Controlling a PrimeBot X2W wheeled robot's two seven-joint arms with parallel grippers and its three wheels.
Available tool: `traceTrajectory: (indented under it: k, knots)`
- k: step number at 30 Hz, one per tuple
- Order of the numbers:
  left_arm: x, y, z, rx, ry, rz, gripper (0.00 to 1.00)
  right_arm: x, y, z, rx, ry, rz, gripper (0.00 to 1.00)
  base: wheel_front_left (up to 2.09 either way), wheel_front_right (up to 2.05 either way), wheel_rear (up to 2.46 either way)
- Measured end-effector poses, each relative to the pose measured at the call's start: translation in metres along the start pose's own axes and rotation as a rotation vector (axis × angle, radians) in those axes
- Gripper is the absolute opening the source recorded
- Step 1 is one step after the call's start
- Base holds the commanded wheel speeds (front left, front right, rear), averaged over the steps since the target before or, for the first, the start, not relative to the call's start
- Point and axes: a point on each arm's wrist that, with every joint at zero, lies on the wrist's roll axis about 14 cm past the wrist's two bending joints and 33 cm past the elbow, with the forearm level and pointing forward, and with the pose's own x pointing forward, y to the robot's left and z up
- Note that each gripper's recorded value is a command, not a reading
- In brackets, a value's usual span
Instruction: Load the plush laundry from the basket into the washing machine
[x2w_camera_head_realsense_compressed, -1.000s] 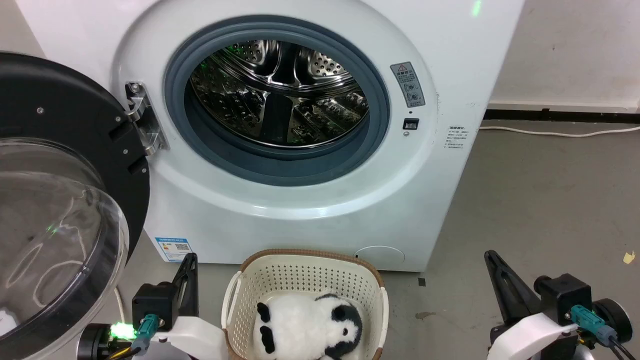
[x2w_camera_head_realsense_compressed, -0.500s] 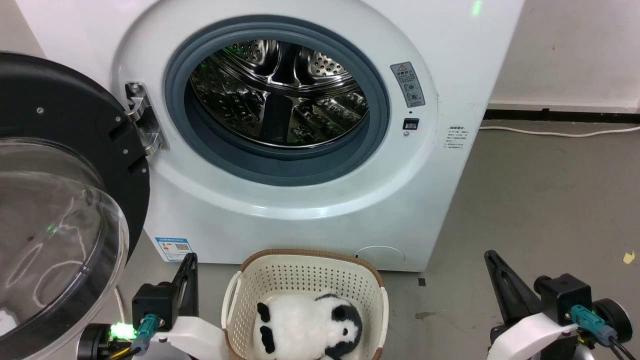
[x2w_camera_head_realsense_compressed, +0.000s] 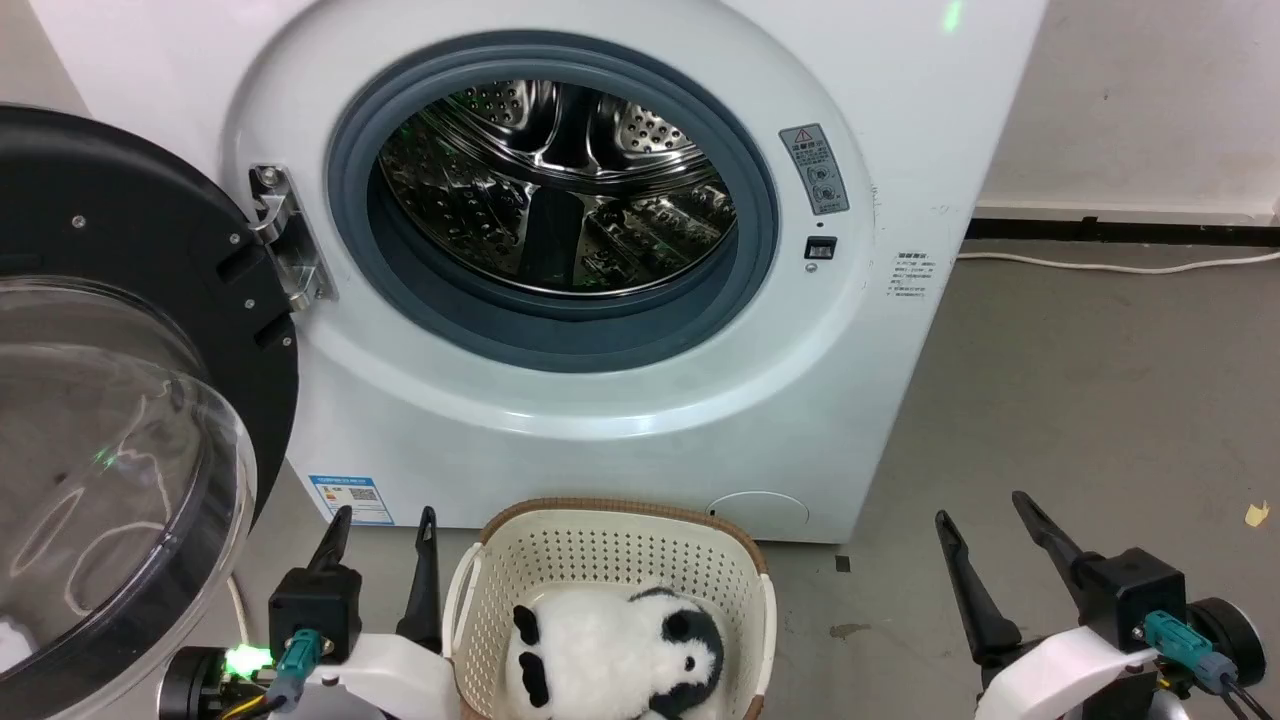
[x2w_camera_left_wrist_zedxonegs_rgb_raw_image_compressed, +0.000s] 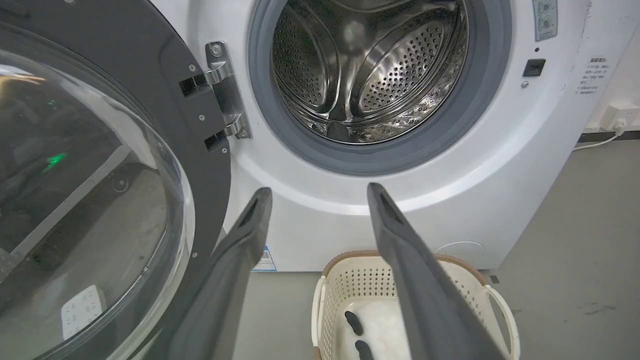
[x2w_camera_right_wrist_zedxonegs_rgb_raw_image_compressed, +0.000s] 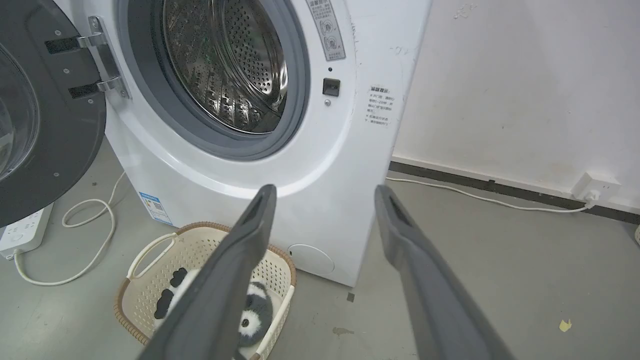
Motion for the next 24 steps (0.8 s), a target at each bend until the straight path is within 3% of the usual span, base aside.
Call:
traceTrajectory:
  k: [24]
  knots:
    - [0.028,-0.033,-0.04,0.009,0.088,-0.099,1.0,0.004,-0.023,-0.023,0.047,0.036,-0.068,1.0,0.0,0.0,0.0]
